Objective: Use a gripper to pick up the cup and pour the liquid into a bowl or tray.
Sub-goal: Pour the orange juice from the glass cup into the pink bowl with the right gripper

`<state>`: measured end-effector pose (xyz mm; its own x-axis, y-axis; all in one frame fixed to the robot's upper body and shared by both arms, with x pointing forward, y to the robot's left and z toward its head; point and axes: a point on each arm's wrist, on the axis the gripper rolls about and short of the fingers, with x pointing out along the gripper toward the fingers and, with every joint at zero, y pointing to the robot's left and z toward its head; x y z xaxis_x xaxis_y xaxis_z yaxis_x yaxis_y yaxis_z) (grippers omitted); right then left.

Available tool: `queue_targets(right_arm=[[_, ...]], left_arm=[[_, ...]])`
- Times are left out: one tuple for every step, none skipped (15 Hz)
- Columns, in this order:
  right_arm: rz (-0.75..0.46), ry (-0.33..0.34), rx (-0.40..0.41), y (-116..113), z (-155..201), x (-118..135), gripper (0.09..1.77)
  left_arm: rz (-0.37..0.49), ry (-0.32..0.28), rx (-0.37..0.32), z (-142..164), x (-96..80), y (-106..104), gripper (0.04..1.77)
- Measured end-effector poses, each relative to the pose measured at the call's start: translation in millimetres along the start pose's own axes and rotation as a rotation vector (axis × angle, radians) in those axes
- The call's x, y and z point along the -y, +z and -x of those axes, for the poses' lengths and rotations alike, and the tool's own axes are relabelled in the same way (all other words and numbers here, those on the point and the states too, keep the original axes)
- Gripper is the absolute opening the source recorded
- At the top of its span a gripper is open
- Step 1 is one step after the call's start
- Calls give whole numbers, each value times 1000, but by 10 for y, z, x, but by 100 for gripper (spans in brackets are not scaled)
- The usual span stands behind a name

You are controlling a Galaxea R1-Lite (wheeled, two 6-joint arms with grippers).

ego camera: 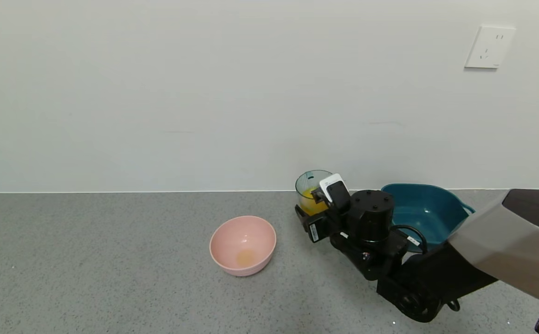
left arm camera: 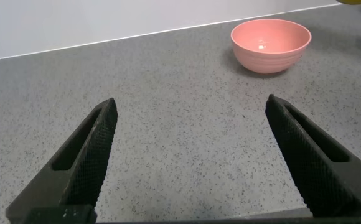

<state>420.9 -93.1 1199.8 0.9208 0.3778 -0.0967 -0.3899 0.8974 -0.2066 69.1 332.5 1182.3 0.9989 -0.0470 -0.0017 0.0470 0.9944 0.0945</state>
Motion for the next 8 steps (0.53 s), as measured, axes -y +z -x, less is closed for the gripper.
queue_targets(right_arm=[[12,6,-2,-7,3,-5,137],[22,8,-2,-9,5,-8,137],[31,12,-3,-13,9,-20,137],[39,14,-6,-18,13,-30,137],[48,23,-5,-19,15,-38,137],[63,39,-4,-25,20,-47,137],[79,50,-5,-33,23,-54,137],[95,59,-5,-36,25,-56,137]], left_arm=[[0,0,0,0,0,0,172],[0,-1,0,0,0,0,172],[0,0,0,0,0,0,172],[0,0,0,0,0,0,172],[0,0,0,0,0,0,172],[0,0,0,0,0,0,172],[0,0,0,0,0,0,172],[0,0,0,0,0,0,172]])
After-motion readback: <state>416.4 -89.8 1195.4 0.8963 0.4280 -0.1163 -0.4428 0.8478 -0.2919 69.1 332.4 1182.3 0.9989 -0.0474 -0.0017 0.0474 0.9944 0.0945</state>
